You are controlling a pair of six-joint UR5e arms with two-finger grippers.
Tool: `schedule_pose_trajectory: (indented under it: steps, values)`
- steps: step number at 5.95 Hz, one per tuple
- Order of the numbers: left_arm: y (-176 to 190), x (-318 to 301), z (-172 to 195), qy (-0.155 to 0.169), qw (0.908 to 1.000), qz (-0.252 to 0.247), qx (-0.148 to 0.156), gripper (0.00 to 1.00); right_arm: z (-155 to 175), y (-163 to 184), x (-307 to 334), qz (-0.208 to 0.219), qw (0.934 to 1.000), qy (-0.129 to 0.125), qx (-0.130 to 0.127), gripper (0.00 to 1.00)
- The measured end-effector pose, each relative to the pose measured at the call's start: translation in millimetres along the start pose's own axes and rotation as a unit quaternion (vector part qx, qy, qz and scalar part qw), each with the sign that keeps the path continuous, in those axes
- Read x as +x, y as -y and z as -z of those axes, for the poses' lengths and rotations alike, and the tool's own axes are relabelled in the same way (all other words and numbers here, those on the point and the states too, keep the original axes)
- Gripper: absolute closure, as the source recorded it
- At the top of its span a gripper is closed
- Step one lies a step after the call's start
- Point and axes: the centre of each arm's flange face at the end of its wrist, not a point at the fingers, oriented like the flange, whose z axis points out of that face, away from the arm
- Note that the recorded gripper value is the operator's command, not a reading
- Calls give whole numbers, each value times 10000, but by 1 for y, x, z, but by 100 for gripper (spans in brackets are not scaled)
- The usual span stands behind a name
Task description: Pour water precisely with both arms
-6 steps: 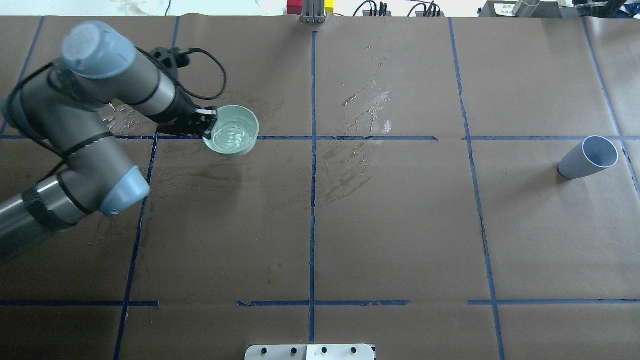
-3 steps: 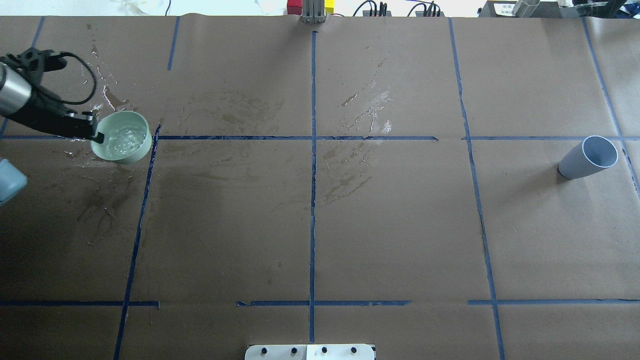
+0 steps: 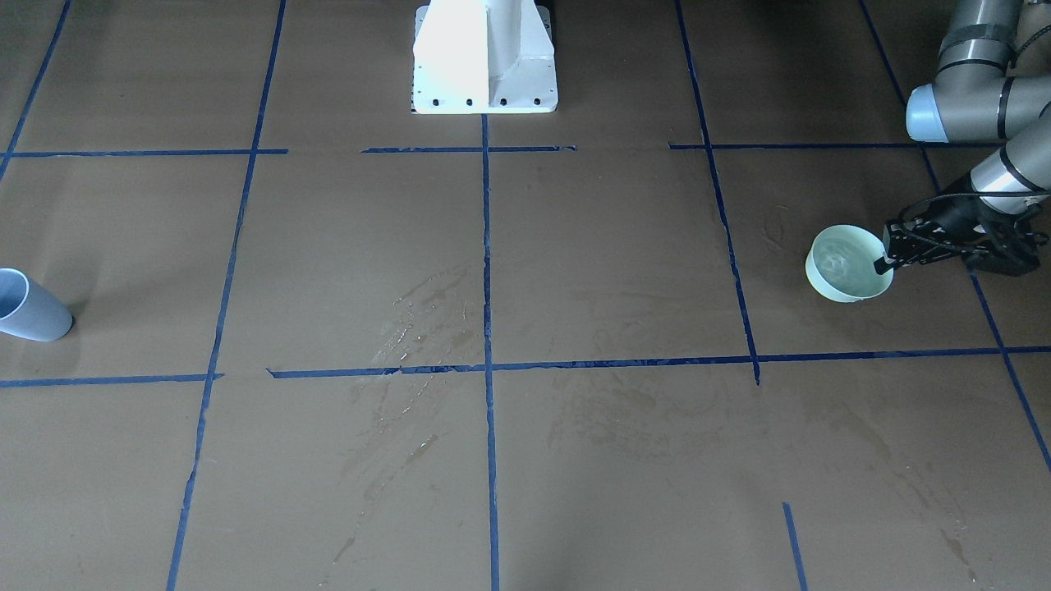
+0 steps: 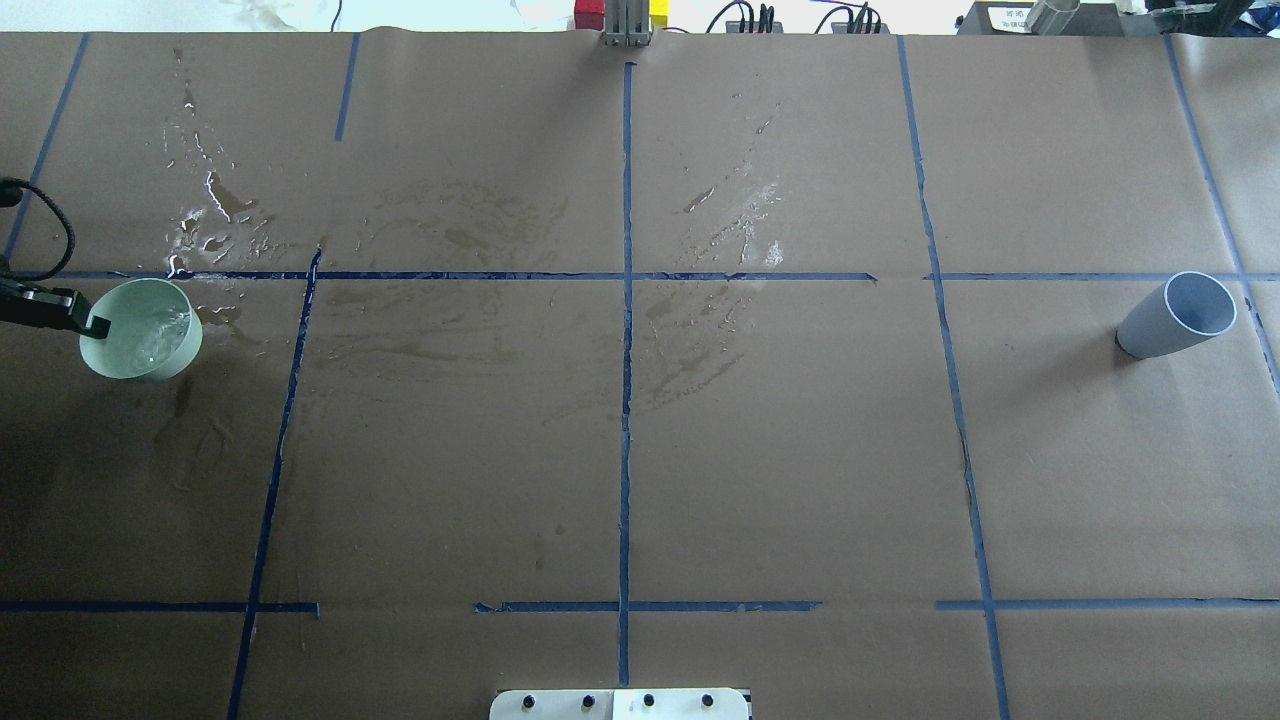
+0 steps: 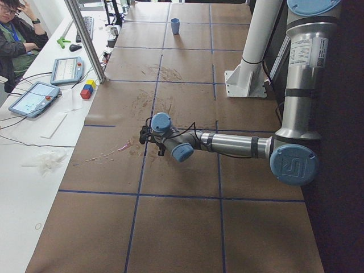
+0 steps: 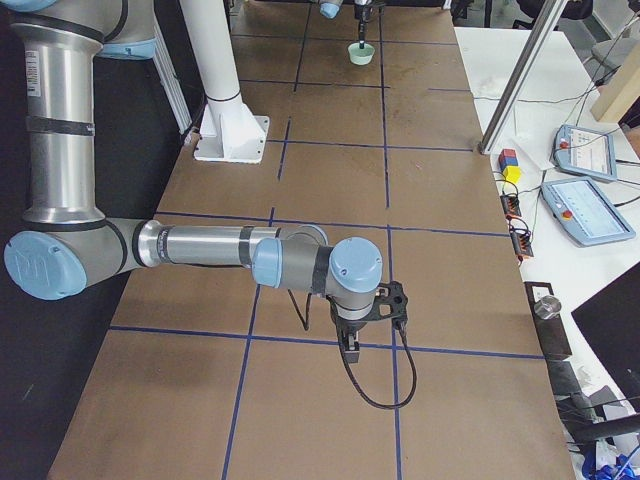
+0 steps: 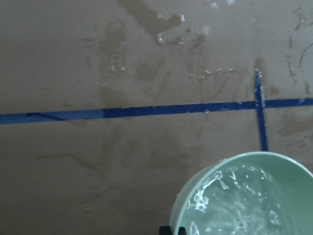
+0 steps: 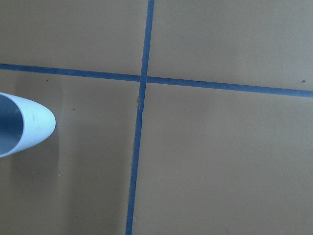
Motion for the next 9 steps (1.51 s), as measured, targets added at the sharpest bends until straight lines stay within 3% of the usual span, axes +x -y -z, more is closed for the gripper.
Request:
schedule_pose_trajectory:
  steps: [2,3,4,6,9]
  values:
    - [-13,-27,-12,-28,10000,-18,27,99,1,2,-1,15,10000,-3,10,0]
    - [-15,-32,-15,-17,10000,3,0,93,1,2,-1,17,10000,-3,13,0]
    - [-16,-34,-17,-17,10000,20,-24,70,2,2,-1,16,10000,-4,17,0]
    - [-16,-34,-17,-30,10000,15,-35,0,1,2,-1,16,10000,-3,10,0]
    - [-9,-35,-6,-26,10000,-3,95,0,0,3,-4,49,10000,7,2,0]
